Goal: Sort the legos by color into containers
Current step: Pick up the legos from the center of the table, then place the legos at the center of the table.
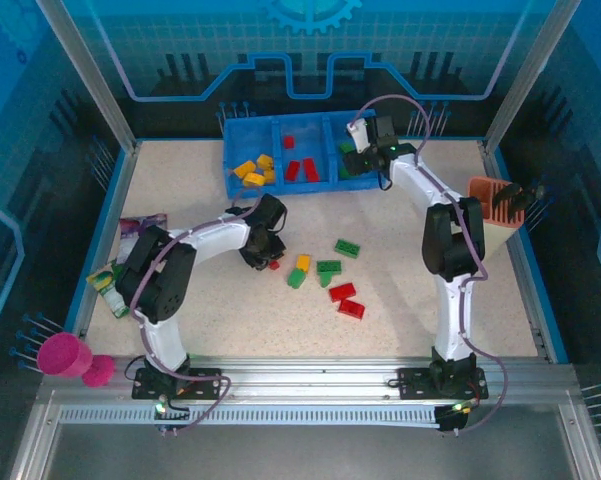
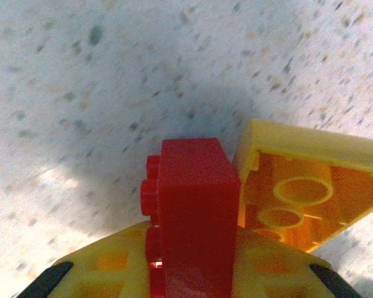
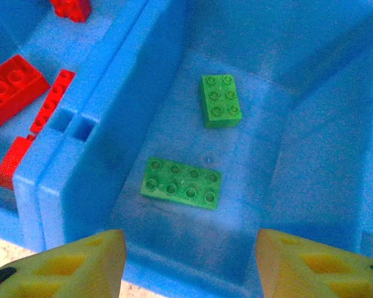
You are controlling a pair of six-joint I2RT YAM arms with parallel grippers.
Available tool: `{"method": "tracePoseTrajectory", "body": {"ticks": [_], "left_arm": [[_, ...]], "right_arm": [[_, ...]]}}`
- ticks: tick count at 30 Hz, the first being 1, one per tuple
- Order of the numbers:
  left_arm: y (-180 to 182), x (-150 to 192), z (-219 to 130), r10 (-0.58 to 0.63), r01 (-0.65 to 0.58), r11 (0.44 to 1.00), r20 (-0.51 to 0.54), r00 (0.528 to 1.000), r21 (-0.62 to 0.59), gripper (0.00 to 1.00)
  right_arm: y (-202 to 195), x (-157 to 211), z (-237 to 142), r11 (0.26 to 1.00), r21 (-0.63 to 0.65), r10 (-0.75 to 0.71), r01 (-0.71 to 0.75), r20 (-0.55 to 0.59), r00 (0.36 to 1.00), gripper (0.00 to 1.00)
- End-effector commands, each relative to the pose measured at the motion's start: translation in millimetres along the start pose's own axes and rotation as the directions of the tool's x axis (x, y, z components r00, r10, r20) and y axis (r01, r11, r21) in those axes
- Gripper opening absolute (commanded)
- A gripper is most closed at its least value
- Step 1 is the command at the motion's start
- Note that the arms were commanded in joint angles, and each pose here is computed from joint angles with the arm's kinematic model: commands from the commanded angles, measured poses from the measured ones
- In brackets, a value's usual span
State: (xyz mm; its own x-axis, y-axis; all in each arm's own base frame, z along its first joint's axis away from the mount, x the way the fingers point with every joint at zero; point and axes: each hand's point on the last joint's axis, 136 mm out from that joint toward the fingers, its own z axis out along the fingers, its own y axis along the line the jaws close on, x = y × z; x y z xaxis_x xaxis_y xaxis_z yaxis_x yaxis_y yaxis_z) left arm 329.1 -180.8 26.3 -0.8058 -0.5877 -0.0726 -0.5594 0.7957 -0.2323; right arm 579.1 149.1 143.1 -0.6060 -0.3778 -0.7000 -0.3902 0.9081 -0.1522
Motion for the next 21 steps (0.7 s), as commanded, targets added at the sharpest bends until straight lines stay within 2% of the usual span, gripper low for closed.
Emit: {"method": "tracePoseTrajectory", "body": {"ticks": [1, 6, 10, 14, 21], "left_arm": [[8, 7, -33, 0.083, -0.083, 0.996, 0.004, 0.997, -0.01, 0.17], [0, 2, -68, 0.168, -0.169, 0.985, 0.046, 0.985, 0.025, 0.2], [-5, 3, -76, 0.226, -0.228, 0.972, 0.046, 0.973, 0.053, 0.31], [1, 6, -62, 0.226, -0.227, 0.973, 0.031, 0.974, 0.037, 0.34], [11, 12, -27, 0.22, -0.22, 0.975, -0.01, 0.975, 0.007, 0.32]], "right_arm": [[-8, -8, -17, 1.0, 0.001, 0.031, -0.031, 0.037, 0.999, 0.59], [-5, 0, -19, 0.999, -0.005, 0.042, -0.042, 0.022, 0.999, 0.59], [-4, 3, -22, 0.999, -0.009, 0.043, -0.042, 0.019, 0.999, 0.59], [-4, 6, -25, 0.999, -0.008, 0.042, -0.042, 0.016, 0.999, 0.59], [-3, 12, -26, 0.999, -0.008, 0.043, -0.043, 0.001, 0.999, 0.59]]}}
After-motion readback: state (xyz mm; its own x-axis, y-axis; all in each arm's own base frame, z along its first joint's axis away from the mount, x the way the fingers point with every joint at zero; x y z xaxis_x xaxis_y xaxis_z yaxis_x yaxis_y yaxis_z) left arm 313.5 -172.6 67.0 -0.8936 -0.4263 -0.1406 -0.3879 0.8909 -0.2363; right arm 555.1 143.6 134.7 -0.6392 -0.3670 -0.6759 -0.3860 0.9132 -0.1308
